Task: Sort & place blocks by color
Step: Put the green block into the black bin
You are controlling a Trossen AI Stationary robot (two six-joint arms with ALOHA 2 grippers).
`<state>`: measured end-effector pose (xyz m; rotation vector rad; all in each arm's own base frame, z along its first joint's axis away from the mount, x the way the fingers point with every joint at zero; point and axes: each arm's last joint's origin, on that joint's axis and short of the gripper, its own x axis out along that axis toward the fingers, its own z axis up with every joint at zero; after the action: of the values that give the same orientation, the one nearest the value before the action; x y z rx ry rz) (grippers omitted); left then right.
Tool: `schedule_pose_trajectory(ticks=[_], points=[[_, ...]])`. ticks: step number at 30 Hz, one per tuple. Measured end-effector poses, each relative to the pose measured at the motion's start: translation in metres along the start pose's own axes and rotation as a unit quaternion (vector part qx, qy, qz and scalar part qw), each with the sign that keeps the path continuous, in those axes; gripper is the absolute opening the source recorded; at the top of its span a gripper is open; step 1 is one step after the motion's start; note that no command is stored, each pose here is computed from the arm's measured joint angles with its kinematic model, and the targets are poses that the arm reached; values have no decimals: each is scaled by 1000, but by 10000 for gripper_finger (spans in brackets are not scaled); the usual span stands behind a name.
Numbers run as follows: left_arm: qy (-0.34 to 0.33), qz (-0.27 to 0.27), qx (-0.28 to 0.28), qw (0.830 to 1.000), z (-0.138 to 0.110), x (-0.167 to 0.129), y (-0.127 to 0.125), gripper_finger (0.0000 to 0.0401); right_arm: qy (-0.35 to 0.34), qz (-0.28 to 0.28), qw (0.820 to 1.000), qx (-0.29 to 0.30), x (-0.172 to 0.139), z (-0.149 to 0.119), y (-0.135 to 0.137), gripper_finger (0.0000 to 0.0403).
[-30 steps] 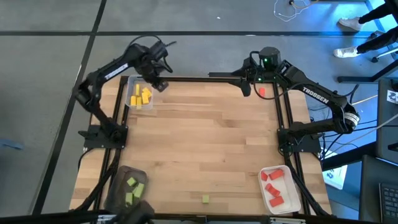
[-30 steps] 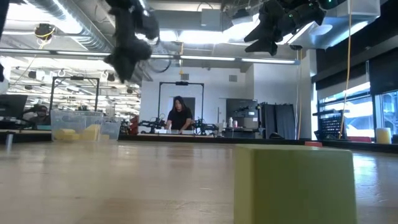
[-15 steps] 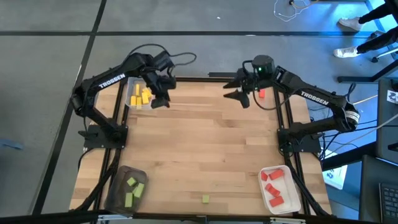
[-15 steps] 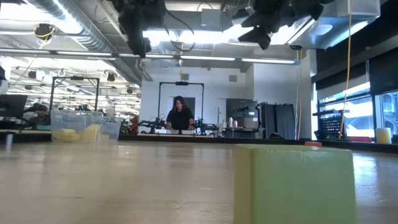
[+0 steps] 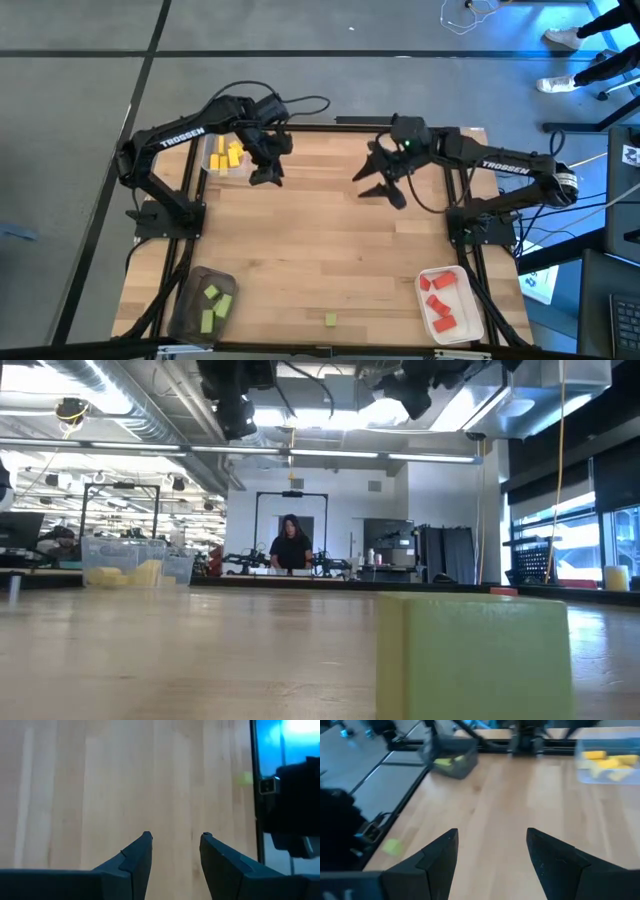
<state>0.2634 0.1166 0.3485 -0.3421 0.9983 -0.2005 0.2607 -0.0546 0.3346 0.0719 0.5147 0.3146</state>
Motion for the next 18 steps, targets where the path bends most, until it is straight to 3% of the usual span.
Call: schedule_pose_trajectory(ticks=[6,10,18], points=[[-3,-9,16,1000,-1,-2,-19,153,14,55,998,-31,15,2,31,236],[-19,-63,56,996,-3,-7,-42,153,31,46,998,-42,23,1,51,236],[10,-90,120,989,-7,3,-85,153,65,42,997,27,38,-3,93,236]])
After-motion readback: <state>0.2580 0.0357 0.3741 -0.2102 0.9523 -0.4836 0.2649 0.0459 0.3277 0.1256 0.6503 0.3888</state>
